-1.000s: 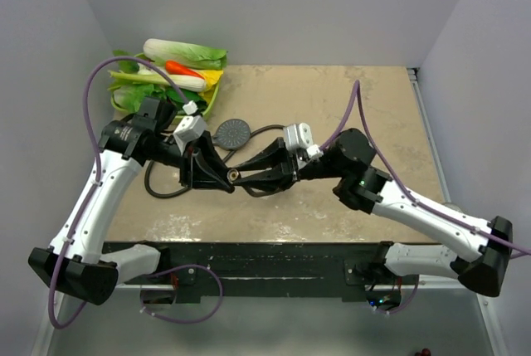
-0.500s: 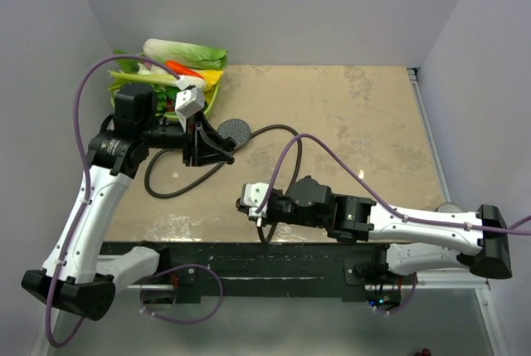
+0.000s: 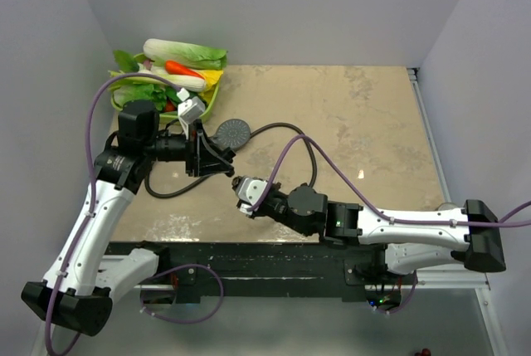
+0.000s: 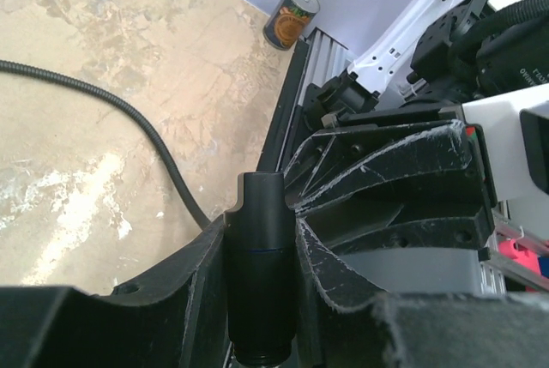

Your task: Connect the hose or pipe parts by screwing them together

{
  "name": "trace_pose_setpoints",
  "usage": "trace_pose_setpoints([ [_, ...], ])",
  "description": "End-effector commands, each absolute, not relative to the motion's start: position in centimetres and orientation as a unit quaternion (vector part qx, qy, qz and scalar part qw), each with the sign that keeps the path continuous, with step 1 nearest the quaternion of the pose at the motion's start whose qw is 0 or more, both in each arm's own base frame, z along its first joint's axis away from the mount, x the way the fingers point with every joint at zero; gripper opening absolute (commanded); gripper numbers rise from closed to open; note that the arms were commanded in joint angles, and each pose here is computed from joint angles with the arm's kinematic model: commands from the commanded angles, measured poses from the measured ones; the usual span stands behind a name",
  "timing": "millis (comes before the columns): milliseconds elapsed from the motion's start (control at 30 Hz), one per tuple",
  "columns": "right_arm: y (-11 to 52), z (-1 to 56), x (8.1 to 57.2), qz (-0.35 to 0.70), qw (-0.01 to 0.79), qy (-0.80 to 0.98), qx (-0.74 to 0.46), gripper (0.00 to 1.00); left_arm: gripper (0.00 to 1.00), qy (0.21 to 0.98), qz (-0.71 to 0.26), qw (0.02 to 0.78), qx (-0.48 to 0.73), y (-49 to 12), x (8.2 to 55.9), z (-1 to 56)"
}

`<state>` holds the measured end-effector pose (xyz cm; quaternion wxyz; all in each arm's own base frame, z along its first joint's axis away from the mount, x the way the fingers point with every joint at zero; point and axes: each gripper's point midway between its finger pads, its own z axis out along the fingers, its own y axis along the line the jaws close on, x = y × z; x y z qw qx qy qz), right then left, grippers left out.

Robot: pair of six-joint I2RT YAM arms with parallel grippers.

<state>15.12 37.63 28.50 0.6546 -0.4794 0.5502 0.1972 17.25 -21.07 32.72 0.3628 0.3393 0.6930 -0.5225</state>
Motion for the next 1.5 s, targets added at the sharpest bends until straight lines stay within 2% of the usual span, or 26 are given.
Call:
trace_pose_setpoints([
  [0,38.1,31.1,15.6,0.204,0.691,0.536,-0.440,0.00,0.00,0.674,-0.543,0.377,0.330,-21.4,16.9,34.6],
  [300,37.6,31.4,16.6,0.183,0.704,0.546,-0.415,0.00,0.00,0.680,-0.530,0.395,0.318,-21.0,16.7,34.7],
  [600,38.1,32.6,16.5,0.206,0.715,0.541,-0.391,0.00,0.00,0.684,-0.525,0.411,0.297,-21.0,17.1,33.4],
  [833,38.8,32.0,16.3,0.214,0.707,0.543,-0.400,0.00,0.00,0.672,-0.525,0.431,0.296,-21.1,17.5,34.4],
  [1467,39.0,32.2,16.7,0.214,0.712,0.546,-0.386,0.00,0.00,0.685,-0.506,0.438,0.287,-20.6,17.4,33.5],
])
